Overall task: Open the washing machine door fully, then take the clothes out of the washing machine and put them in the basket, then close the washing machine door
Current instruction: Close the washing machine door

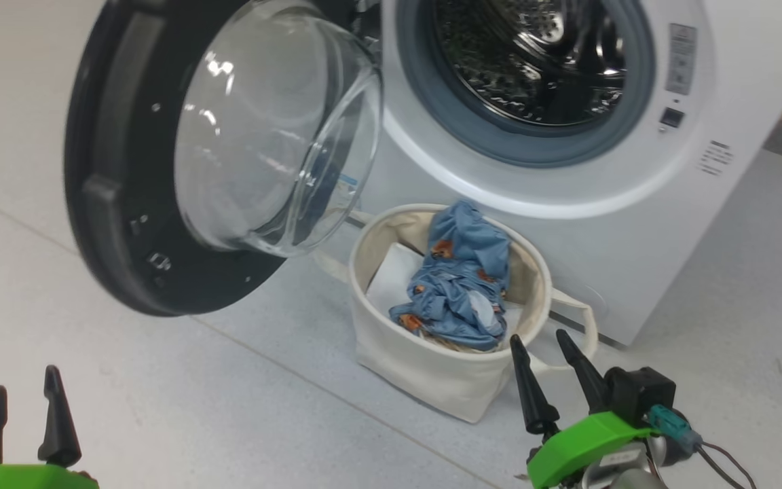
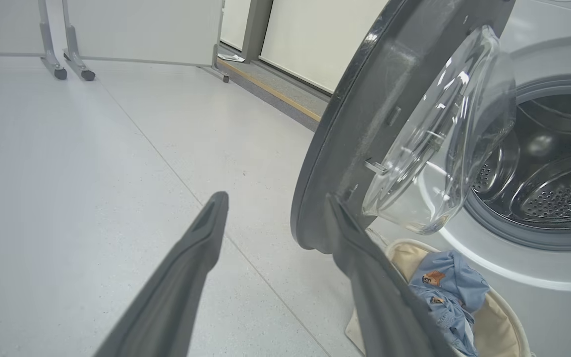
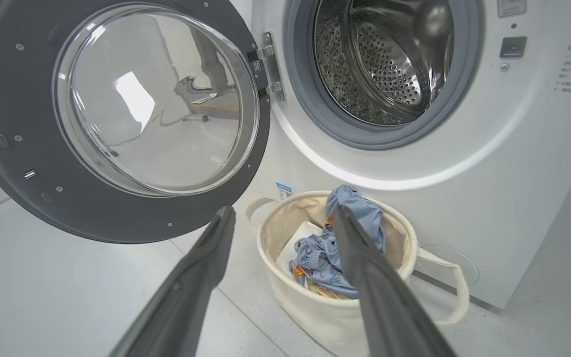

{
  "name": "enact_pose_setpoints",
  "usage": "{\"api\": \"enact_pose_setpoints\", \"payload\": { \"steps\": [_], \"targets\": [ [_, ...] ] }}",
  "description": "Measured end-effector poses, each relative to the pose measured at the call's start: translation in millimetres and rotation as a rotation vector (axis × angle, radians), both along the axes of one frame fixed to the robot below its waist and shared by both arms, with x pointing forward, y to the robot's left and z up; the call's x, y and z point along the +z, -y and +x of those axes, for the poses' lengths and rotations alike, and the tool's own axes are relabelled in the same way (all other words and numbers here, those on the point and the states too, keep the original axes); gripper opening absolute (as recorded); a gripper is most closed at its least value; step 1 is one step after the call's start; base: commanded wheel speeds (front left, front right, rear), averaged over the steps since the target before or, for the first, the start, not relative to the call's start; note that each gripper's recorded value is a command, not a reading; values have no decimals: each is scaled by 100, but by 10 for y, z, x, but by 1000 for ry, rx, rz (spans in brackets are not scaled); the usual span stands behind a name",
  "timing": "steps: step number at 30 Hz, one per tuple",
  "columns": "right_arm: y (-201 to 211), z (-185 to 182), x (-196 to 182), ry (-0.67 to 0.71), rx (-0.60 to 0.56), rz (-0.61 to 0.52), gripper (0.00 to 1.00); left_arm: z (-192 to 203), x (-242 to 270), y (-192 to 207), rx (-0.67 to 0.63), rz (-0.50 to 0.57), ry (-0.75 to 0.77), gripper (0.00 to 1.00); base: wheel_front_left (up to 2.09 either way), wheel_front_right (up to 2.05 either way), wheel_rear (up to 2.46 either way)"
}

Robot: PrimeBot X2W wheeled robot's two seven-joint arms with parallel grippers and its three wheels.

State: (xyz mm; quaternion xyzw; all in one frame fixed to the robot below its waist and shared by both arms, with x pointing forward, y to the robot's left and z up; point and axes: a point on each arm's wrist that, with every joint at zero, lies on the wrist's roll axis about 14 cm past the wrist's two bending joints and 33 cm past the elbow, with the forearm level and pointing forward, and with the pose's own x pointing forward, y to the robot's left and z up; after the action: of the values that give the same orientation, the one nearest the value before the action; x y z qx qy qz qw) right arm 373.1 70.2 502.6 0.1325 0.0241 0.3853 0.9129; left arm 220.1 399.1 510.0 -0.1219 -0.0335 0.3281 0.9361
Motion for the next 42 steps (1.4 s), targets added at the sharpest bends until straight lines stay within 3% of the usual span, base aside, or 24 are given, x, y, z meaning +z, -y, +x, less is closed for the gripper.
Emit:
{"api": "enact_pose_setpoints", "payload": {
  "steps": [19, 20, 21, 22, 26, 33, 42],
  "targets": [
    [-105, -38, -19, -6, 33, -1, 100, -139, 46, -132, 46, -46, 55, 99, 0, 0, 0],
    [-93, -29, -29, -8, 29, -2, 100, -130, 53, -142, 46, -63, 71, 69, 0, 0, 0],
    [-78, -18, -40, -12, 24, -2, 100, -124, 63, -157, 47, -83, 88, 3, 0, 0, 0],
    [-64, -8, -48, -14, 19, -2, 100, -116, 63, -170, 45, -102, 98, 0, 0, 0, 0],
    [-20, 13, -87, -19, 8, -8, 100, -82, 105, -295, 47, -210, 173, 0, 0, 0, 0],
    [69, 63, -139, -18, -5, -33, 100, 174, 410, -661, -8, -576, 419, 0, 0, 0, 0],
    [92, 56, -229, -29, 6, -58, 100, 481, 714, -894, -123, -851, 472, 0, 0, 0, 0]
  ]
}}
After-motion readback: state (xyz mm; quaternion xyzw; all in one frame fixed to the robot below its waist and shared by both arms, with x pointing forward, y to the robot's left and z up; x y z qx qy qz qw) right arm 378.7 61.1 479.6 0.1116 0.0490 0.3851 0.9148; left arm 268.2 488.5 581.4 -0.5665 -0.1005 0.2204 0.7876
